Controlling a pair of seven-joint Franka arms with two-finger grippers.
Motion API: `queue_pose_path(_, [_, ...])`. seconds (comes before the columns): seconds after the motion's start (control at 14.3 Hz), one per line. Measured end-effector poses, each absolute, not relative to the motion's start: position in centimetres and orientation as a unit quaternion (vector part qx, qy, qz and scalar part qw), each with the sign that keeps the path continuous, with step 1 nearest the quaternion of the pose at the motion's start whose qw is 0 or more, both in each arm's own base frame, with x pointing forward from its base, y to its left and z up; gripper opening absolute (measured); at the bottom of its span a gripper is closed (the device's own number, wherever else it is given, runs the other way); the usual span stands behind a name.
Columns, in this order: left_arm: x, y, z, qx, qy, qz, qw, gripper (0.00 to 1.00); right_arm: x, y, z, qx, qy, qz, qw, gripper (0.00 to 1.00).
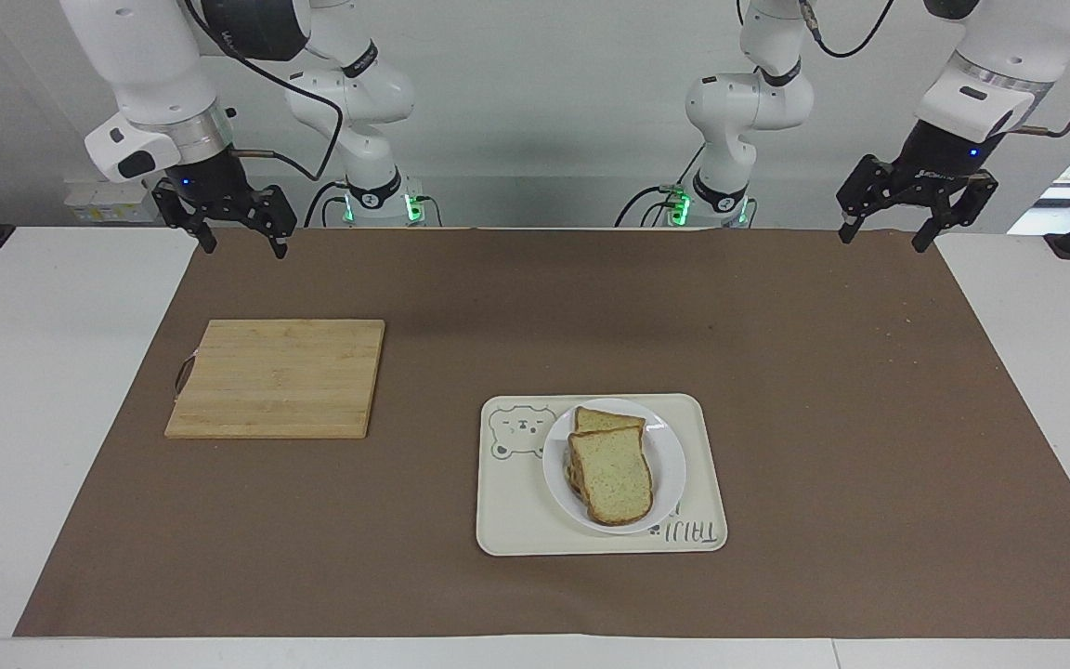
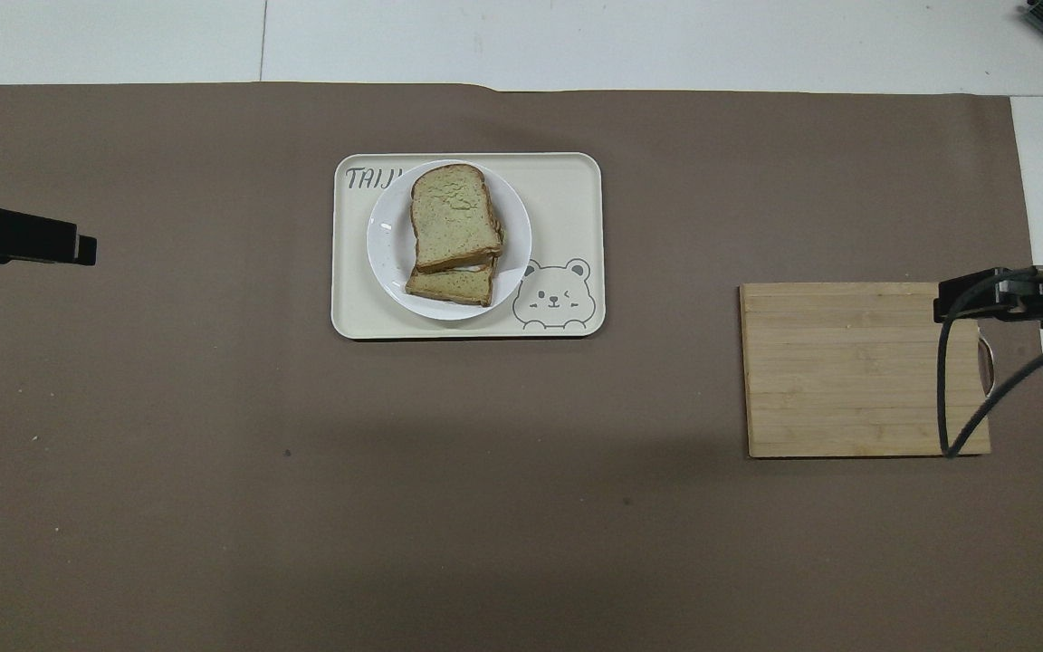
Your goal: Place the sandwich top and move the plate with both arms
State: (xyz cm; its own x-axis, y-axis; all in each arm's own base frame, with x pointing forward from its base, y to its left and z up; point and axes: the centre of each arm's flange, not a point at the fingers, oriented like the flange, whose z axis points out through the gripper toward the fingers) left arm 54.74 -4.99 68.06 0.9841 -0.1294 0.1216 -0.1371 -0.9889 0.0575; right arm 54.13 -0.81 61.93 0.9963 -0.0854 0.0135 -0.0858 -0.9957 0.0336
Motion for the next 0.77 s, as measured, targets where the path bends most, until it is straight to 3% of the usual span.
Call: queue_pose_path(0.77, [53.4,-4.5,67.3,0.998,-0.066,0.005,0.024,1.0,54.1,-0.8,61.9,0.999,-0.043,0.006,0.017,1.0])
